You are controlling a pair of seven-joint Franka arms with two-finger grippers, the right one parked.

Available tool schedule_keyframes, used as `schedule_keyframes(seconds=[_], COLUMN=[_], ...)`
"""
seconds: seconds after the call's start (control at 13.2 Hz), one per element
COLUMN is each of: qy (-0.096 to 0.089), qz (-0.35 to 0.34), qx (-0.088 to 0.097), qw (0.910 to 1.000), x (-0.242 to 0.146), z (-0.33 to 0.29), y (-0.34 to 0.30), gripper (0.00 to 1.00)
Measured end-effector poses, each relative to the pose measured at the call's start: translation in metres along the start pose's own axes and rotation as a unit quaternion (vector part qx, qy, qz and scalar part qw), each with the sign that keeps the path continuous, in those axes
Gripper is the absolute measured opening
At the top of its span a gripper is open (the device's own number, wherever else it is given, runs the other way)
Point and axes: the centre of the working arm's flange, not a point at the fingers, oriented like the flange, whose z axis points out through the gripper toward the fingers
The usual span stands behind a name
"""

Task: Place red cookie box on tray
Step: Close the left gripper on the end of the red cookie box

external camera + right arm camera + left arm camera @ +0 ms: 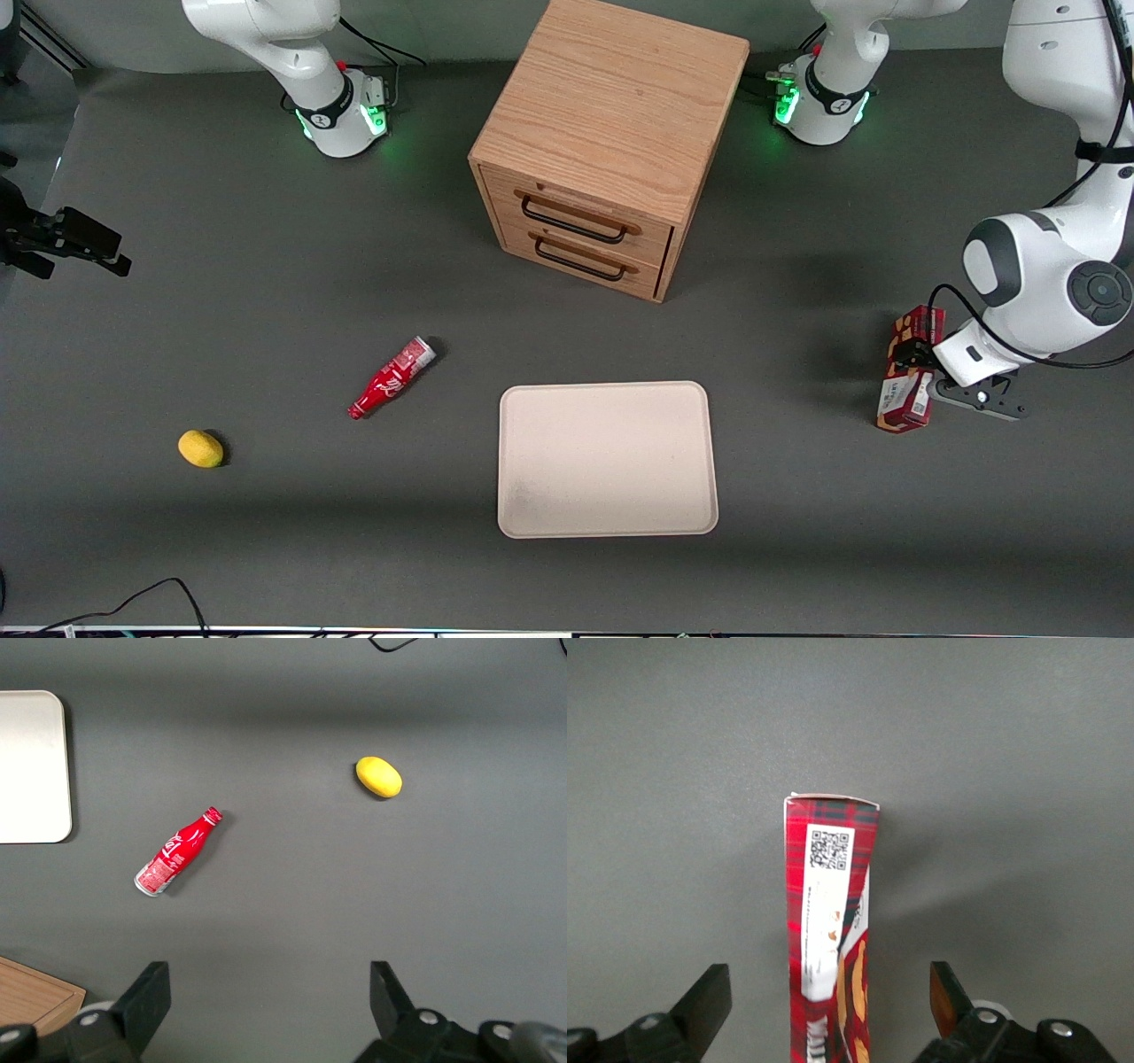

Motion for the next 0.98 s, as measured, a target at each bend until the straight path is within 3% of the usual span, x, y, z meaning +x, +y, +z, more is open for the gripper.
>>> schedule_keyframes(seconds=[0.76, 0.98], qy=[0.006, 0.005], qz=[-0.001, 0.0], qx=[-0.007, -0.009], qw=[1.0, 1.0], x=[0.0006, -0.0007], z=[0.013, 0.0149], y=[-0.0003, 0.0002], gripper=[0.95, 0.61])
